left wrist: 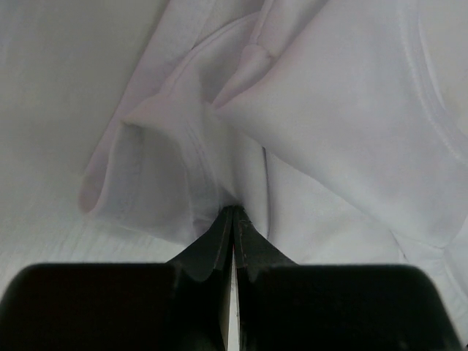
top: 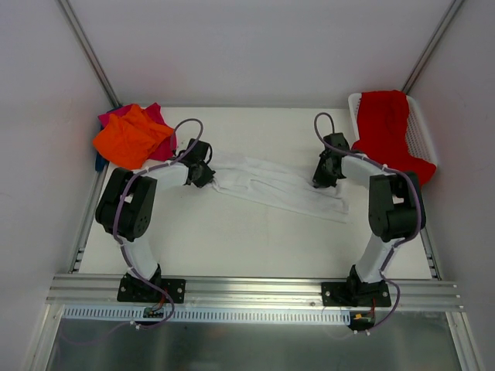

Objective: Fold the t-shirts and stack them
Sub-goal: Rotate the tshirt 90 degrees

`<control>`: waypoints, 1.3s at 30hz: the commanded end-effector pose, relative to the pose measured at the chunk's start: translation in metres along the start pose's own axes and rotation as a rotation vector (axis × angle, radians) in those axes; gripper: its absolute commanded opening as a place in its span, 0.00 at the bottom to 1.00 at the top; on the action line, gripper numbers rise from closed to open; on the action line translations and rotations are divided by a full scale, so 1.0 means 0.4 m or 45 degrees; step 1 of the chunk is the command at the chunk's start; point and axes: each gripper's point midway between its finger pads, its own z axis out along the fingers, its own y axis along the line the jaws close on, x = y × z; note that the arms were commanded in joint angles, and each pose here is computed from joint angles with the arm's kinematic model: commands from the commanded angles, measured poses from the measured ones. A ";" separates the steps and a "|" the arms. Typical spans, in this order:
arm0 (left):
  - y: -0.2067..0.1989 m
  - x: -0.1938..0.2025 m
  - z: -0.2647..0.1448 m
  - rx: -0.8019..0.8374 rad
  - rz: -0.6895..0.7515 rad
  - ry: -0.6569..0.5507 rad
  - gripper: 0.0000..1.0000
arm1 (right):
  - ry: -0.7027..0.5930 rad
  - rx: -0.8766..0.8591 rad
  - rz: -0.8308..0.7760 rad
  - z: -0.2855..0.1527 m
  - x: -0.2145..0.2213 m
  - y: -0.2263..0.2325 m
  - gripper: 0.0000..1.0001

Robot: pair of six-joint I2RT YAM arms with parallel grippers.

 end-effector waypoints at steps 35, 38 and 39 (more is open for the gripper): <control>-0.668 -0.300 0.237 1.345 0.159 0.190 0.99 | 0.180 -0.294 -0.402 -0.192 0.542 0.271 0.01; -0.730 -0.336 0.095 1.616 0.251 0.121 0.99 | 0.152 -0.263 -0.452 -0.192 0.554 0.278 0.01; -0.741 -0.354 0.047 1.680 0.269 0.098 0.99 | 0.152 -0.264 -0.466 -0.193 0.561 0.282 0.01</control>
